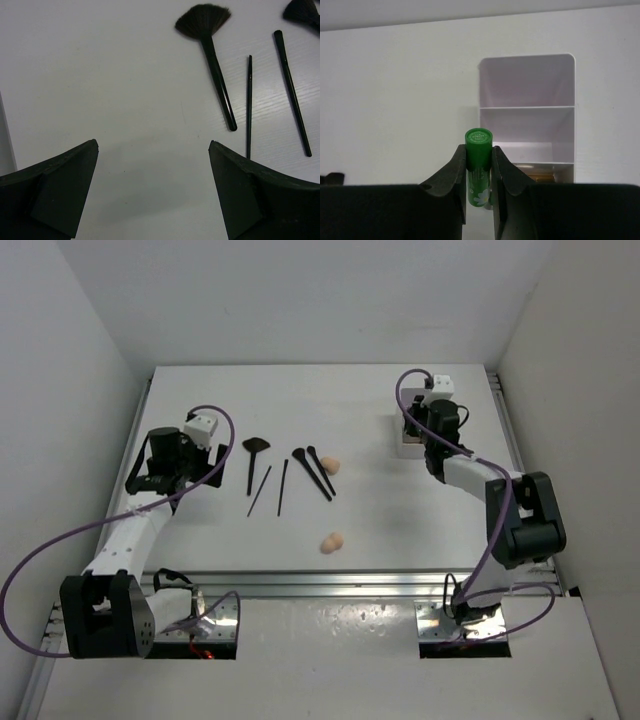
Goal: Organize the makeup
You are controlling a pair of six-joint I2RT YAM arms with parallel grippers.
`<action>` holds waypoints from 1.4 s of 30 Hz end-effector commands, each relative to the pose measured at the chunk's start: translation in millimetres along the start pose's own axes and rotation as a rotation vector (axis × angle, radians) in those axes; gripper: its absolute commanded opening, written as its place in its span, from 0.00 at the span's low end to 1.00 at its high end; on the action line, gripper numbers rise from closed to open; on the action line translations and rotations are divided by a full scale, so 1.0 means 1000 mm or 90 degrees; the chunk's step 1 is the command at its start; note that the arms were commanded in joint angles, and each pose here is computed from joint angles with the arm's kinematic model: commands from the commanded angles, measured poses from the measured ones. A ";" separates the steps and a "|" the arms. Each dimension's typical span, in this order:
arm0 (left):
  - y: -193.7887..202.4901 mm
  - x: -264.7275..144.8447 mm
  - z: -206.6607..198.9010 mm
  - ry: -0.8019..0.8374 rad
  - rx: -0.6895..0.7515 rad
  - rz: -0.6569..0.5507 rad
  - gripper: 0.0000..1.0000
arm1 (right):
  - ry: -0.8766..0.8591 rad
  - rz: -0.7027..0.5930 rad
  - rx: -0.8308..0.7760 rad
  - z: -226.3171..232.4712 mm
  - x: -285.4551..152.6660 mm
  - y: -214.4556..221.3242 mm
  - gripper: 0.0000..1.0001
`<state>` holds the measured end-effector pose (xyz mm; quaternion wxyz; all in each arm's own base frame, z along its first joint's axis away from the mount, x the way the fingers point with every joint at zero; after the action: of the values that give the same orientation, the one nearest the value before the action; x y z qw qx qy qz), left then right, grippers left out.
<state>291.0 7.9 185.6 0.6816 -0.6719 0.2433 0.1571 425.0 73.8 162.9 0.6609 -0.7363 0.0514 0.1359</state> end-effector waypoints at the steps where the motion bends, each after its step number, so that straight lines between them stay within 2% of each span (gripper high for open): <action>1: -0.022 0.002 0.004 -0.015 0.006 -0.018 0.99 | 0.059 -0.079 0.041 -0.016 0.014 -0.006 0.00; 14: -0.027 0.026 0.007 -0.006 0.008 0.014 0.99 | 0.073 -0.036 0.018 -0.018 0.022 0.033 0.00; 20: -0.027 0.029 0.008 -0.011 0.015 0.015 0.97 | 0.065 -0.032 -0.027 -0.016 0.022 0.053 0.03; 26: -0.025 0.034 0.006 -0.026 0.022 0.024 0.97 | 0.055 -0.064 -0.031 -0.015 0.019 0.047 0.23; 27: -0.022 0.037 0.004 -0.028 0.025 0.032 0.97 | 0.054 -0.065 -0.026 -0.016 0.018 0.045 0.29; 28: -0.024 0.039 0.000 -0.023 0.040 0.033 0.97 | 0.043 -0.061 -0.026 -0.013 0.018 0.044 0.41; 30: -0.032 0.044 -0.002 -0.024 0.044 0.028 0.97 | 0.039 -0.064 -0.029 -0.010 0.015 0.038 0.51; 31: -0.027 0.051 -0.008 -0.017 0.052 0.055 0.97 | 0.039 -0.060 -0.032 -0.010 0.015 0.039 0.56; 36: -0.047 0.080 -0.018 -0.022 0.023 0.104 0.95 | 0.047 -0.077 -0.043 -0.012 0.008 0.025 0.69; 39: -0.047 0.105 -0.030 -0.023 0.004 0.151 0.90 | 0.028 -0.061 -0.068 -0.007 0.003 0.017 0.73; 42: -0.041 0.120 -0.047 -0.019 0.009 0.173 0.90 | 0.005 -0.037 -0.085 0.000 -0.002 0.004 0.73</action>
<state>410.4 -36.7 165.7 0.6750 -0.6321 0.3054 0.2271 418.0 61.2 121.2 0.6237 -0.7707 0.0591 0.1158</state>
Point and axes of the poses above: each gripper's point midway between its finger pads, its own x axis out along the fingers, its own z axis along the line the jaws close on, y = z × x, the point moved 6 cm from there along -x, back along the fingers, and after that the axes turned 13 degrees about -x, right-handed, at the moved point
